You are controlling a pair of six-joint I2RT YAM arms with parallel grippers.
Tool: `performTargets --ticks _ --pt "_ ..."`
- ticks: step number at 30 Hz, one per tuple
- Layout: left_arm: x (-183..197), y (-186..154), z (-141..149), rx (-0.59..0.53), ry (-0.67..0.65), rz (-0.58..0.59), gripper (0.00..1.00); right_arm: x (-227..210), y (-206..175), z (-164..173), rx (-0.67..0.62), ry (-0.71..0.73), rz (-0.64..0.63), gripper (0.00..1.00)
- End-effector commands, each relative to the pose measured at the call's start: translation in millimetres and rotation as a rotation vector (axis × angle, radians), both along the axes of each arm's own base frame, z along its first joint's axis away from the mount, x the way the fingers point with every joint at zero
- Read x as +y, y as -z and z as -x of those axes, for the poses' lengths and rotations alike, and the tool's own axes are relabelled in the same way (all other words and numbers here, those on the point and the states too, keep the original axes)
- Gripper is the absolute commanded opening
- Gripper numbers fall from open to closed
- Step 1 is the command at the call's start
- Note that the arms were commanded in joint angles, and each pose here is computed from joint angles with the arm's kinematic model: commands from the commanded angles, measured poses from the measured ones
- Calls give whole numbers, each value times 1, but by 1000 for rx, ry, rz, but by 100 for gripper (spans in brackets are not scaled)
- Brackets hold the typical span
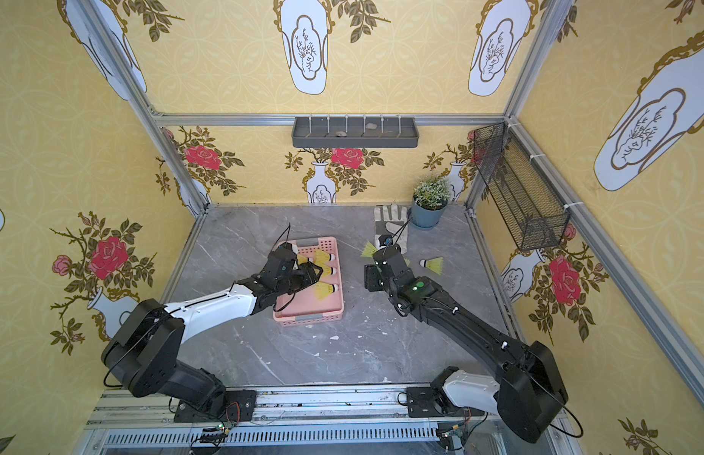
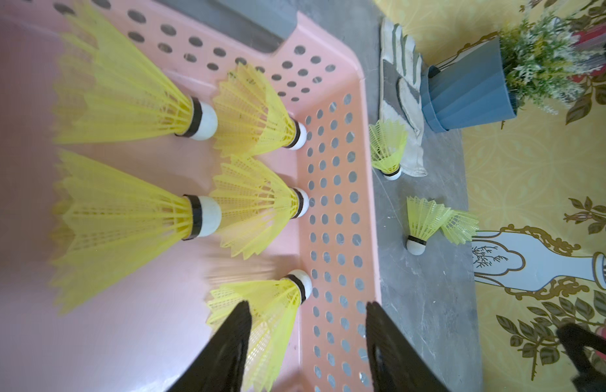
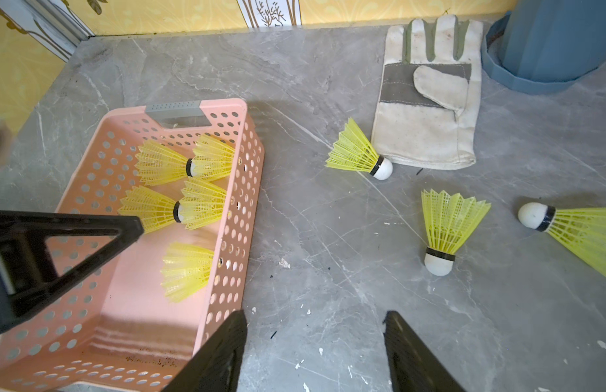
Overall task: Put the shuttlecocks into the storage box
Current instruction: Place the shuttlecock in the storage box, then pick up the shuttlecock at the center of the board.
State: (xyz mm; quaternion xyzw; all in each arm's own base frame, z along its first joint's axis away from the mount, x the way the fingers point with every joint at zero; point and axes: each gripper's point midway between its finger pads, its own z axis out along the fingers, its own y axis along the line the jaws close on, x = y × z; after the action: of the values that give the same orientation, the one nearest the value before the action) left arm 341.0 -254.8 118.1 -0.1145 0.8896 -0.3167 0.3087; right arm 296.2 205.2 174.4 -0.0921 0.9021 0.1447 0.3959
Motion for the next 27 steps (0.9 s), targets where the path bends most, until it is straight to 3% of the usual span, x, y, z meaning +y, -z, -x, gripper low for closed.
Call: performTargets --ticks 1,12,27 --pt "16 -8 2 -41 -5 -100 60 -3 -1 -2 9 7 -54 66" --pt "61 -76 20 -229 62 -336 67 -41 21 -6 82 62 -91 66" --pt "118 -128 57 -306 238 -389 71 -84 59 -23 211 138 -112 61"
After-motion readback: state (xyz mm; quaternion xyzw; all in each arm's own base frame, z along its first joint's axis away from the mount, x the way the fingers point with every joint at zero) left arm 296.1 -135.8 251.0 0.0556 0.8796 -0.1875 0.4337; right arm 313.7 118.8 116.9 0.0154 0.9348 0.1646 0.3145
